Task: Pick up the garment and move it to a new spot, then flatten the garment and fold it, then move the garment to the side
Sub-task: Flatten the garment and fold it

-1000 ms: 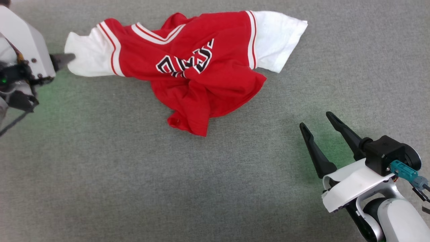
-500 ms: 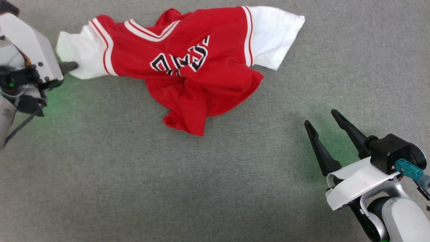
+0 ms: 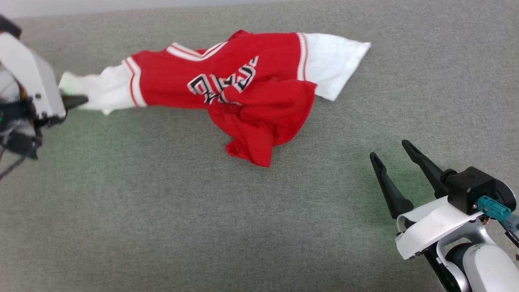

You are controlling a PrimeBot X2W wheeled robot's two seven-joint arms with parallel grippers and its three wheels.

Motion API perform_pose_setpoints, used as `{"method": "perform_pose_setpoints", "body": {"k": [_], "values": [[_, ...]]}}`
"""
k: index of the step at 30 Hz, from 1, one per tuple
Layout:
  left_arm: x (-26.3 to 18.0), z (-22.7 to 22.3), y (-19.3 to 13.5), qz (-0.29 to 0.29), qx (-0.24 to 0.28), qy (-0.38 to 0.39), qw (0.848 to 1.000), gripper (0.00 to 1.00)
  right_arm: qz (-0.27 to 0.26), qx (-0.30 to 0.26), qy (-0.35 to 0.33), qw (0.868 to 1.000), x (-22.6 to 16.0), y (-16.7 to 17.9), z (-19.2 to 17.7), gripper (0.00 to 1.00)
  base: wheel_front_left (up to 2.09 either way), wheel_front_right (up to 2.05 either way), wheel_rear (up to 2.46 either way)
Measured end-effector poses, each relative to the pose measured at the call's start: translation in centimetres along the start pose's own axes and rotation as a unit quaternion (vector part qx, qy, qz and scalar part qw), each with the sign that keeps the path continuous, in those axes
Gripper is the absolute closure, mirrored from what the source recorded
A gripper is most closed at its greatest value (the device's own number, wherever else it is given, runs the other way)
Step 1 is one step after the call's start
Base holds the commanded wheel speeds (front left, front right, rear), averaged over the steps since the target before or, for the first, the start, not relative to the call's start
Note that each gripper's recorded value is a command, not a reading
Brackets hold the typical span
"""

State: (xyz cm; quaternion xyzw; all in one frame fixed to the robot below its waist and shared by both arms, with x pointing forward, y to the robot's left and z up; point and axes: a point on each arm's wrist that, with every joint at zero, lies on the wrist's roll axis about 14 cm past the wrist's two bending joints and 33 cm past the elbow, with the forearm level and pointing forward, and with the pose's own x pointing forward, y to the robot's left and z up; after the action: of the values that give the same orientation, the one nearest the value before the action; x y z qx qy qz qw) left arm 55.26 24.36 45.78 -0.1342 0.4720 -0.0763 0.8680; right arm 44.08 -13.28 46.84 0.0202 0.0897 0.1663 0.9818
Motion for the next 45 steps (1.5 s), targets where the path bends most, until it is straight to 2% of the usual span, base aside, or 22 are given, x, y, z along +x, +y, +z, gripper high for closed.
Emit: {"method": "perform_pose_setpoints", "body": {"k": [5,6,7,8,9,15,17,23,34,38,42,45], "values": [[0.2,-2.1,1.8,0.021,-0.012,0.008,1.000,1.00,0.001,-0.002,-0.002,1.000,-0.1,-0.1,0.3,0.00,0.00,0.00,0.00],[0.4,-2.5,1.8,0.021,-0.012,0.008,1.000,0.71,-0.002,-0.003,-0.001,1.000,-0.2,-0.2,0.3,0.00,0.00,0.00,0.00],[0.6,-2.6,1.8,0.022,-0.014,0.000,1.000,0.58,-0.004,-0.004,-0.001,1.000,-0.4,-0.4,0.3,0.00,0.00,0.00,0.00],[0.6,-2.6,1.7,0.021,-0.016,-0.007,1.000,0.38,-0.007,-0.005,0.001,1.000,-0.5,-0.6,0.3,0.00,0.00,0.00,0.00],[0.6,-2.5,1.5,0.017,-0.016,-0.017,1.000,0.00,-0.009,-0.006,0.001,1.000,-0.7,-0.8,0.4,0.00,0.00,0.00,0.00],[-0.3,-1.7,0.2,-0.010,-0.009,-0.106,0.994,0.00,-0.017,-0.019,0.005,1.000,-1.6,-1.6,1.2,0.00,0.00,0.00,0.00],[-0.6,-2.2,0.1,-0.014,-0.001,-0.129,0.992,0.00,-0.010,-0.028,0.016,0.999,-1.6,-1.6,1.0,0.00,0.00,0.00,0.00],[-2.3,-3.8,-0.5,-0.030,-0.028,-0.213,0.976,0.00,0.027,-0.047,0.038,0.998,-0.1,-0.7,1.3,0.00,0.00,0.00,0.00],[-5.9,-10.3,-1.6,-0.026,-0.048,-0.292,0.955,0.00,0.074,-0.100,0.102,0.987,3.5,-0.3,0.8,0.00,0.00,0.00,0.00],[-7.3,-12.2,-1.0,0.001,-0.040,-0.311,0.950,0.00,0.084,-0.121,0.126,0.981,5.0,-0.5,1.1,0.00,0.00,0.00,0.00],[-8.3,-13.6,-1.6,0.004,-0.040,-0.325,0.945,0.00,0.081,-0.135,0.143,0.977,7.0,-1.4,2.2,0.00,0.00,0.00,0.00],[-9.5,-13.4,-1.7,0.014,-0.035,-0.356,0.934,0.00,0.081,-0.149,0.156,0.973,8.5,-1.8,2.9,0.00,0.00,0.00,0.00]]}}
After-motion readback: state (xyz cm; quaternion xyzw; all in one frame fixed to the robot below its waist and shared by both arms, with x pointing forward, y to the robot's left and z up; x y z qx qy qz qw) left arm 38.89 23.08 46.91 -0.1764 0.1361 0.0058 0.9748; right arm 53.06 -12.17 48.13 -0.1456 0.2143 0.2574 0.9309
